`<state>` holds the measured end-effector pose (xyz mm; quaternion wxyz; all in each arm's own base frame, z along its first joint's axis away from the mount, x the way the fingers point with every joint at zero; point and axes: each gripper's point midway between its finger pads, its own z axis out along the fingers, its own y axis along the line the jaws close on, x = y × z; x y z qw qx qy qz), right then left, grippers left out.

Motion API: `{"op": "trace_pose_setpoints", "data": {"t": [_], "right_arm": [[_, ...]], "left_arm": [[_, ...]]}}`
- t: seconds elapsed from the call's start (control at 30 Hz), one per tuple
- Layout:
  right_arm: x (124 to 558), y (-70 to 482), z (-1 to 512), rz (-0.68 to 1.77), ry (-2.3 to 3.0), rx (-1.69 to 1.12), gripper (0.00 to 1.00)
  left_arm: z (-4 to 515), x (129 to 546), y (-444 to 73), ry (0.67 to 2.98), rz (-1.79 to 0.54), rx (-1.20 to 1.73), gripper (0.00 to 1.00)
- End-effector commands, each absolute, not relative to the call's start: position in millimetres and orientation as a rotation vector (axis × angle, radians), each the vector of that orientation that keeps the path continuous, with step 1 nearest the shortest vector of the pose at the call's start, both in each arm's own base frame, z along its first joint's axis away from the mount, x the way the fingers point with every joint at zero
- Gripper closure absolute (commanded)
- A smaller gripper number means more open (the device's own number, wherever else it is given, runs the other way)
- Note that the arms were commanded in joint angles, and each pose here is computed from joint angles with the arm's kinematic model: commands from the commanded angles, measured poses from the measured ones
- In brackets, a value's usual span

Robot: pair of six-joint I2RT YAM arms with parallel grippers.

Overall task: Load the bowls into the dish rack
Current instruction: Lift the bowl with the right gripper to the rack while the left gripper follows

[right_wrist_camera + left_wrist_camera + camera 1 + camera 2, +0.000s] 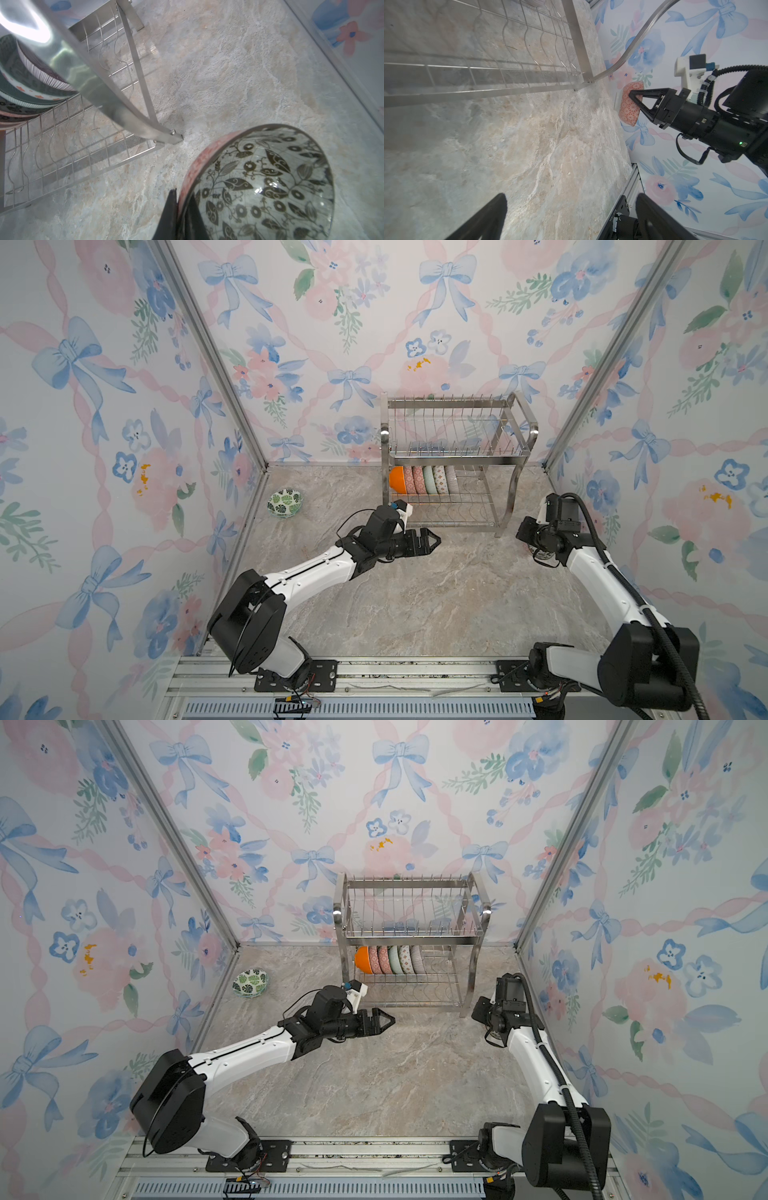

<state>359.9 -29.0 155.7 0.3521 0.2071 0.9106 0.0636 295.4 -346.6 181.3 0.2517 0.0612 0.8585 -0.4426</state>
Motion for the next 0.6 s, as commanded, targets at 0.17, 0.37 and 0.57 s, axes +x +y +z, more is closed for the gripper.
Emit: {"op": "trace_pose_setpoints", "data": {"t": [0.17,0.37,0.57], "right_arm": [[427.9,-59.0,203.3,0.297,2.247,0.533,1.00],[481.9,-56.7,219.9,0.474,2.188,0.451,1.00],[525.1,-51.4,216.9,0.639,2.156,0.359,1.00]], "left_arm": [[205.1,319.7,-371.0,2.187,-1.147,0.179,0.02],[208.6,336.0,-386.8,2.176,-1.129,0.199,0.02],[209.8,346.3,-397.8,2.185,-1.101,0.240,0.02]]}}
